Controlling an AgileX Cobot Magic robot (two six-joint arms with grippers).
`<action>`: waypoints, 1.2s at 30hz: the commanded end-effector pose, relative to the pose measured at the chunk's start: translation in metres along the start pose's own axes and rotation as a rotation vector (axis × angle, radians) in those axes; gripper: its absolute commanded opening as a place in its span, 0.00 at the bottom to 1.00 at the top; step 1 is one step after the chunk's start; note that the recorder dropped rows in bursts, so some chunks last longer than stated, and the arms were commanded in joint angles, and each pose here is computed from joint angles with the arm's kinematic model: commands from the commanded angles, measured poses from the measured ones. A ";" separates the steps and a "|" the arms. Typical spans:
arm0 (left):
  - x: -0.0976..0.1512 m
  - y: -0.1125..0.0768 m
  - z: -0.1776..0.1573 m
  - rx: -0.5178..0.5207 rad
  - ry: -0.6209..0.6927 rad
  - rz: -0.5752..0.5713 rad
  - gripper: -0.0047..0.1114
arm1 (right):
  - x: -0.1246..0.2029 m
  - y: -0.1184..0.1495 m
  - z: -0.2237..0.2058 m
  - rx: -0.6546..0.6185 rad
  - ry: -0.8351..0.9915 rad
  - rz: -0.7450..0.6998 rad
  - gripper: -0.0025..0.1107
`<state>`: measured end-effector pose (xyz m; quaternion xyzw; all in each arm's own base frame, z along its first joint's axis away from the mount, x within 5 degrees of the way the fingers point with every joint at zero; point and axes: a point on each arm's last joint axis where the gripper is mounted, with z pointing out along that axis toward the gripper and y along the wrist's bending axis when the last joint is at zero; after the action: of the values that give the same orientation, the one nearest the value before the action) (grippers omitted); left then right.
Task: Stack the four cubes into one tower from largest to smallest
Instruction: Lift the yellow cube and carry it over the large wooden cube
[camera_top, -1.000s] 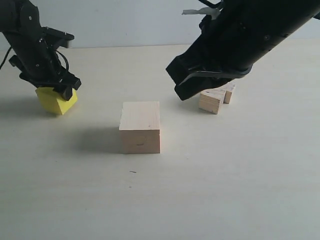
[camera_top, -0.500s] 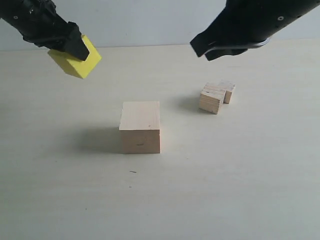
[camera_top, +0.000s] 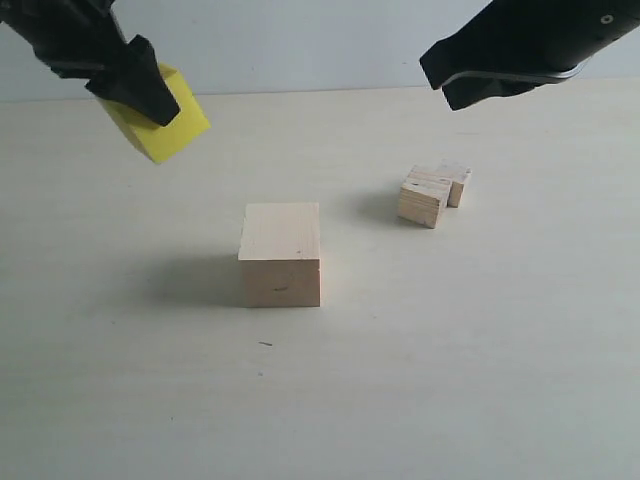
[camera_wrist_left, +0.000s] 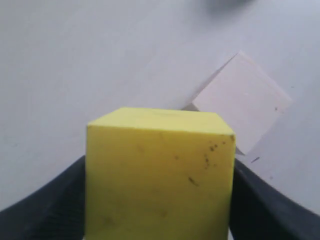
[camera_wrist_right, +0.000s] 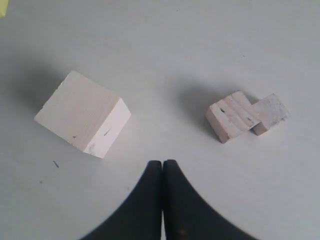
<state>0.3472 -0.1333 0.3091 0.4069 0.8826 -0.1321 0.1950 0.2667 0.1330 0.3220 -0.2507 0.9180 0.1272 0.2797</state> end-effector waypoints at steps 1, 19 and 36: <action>-0.017 -0.019 -0.017 0.001 -0.019 0.081 0.04 | 0.002 -0.001 -0.002 -0.005 0.004 0.006 0.02; -0.033 -0.033 -0.017 0.035 -0.025 0.163 0.04 | 0.005 0.001 -0.002 -0.019 0.041 0.013 0.02; -0.061 -0.082 0.047 0.016 0.141 0.648 0.04 | 0.008 0.001 -0.002 -0.020 0.079 0.004 0.02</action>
<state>0.3313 -0.2391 0.3040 0.6549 0.7353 -0.0595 0.1641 0.2600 0.1321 0.3186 -0.2558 0.9274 0.1305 0.2396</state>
